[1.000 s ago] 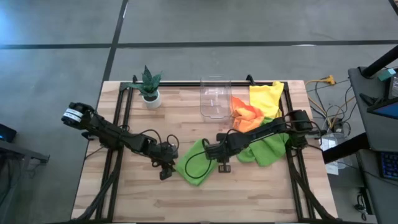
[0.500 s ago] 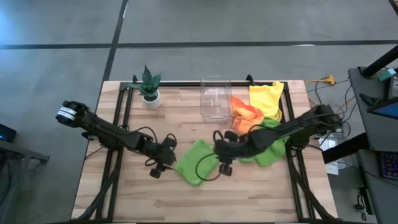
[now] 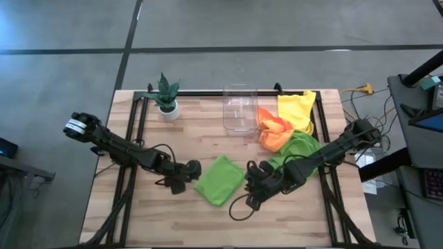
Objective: Fold microfiber towels
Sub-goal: Fold the top green towel
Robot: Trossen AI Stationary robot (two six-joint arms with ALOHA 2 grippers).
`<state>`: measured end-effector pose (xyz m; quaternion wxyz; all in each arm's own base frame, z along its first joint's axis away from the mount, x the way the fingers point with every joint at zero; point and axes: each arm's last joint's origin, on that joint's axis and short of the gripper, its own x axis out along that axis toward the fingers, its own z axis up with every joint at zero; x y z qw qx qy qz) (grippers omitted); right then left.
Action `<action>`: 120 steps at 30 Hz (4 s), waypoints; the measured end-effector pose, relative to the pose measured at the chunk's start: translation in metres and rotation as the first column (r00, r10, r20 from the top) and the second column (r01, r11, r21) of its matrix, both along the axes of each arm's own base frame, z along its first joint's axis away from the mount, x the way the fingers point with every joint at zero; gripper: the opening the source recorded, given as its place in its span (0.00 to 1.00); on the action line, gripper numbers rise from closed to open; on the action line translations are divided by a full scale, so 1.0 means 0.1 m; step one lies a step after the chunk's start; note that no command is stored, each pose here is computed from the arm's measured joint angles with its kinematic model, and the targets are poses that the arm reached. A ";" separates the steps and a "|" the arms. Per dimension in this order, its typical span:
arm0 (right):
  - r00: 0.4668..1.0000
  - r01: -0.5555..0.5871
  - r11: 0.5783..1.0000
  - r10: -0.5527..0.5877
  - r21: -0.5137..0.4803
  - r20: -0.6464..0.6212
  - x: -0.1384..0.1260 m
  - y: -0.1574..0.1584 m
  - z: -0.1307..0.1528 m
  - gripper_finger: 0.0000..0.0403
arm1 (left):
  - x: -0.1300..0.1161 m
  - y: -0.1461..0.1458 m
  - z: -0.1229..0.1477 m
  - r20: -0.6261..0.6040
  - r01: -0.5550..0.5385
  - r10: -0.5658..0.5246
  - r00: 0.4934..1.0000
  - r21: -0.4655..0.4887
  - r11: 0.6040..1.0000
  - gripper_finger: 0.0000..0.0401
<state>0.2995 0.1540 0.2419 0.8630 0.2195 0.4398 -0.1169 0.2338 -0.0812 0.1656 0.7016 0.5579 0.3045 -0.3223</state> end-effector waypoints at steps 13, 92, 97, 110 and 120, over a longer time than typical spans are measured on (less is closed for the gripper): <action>0.989 0.143 0.988 -0.144 0.057 0.017 0.00 0.04 -0.03 0.17 | 0.01 -0.04 -0.03 0.007 0.392 -0.402 0.916 0.203 0.897 0.43; 0.980 0.085 0.996 -0.091 0.038 0.180 0.29 0.45 -0.37 0.18 | 0.24 -0.29 0.03 0.037 -0.212 0.222 0.974 -0.188 0.959 0.00; 0.985 0.017 1.000 -0.018 0.007 0.174 0.28 0.66 -0.59 0.27 | 0.29 -0.33 0.12 0.031 -0.270 0.290 0.957 -0.278 0.922 0.00; 0.987 0.020 0.979 0.012 -0.205 0.158 0.31 1.08 -1.24 0.62 | 0.27 -0.33 0.09 -0.017 -0.304 0.315 0.949 -0.317 0.898 0.00; 0.994 0.011 0.907 0.036 -0.420 0.103 0.49 1.18 -1.42 0.76 | 0.26 -0.32 0.07 -0.050 -0.343 0.348 0.936 -0.351 0.871 0.00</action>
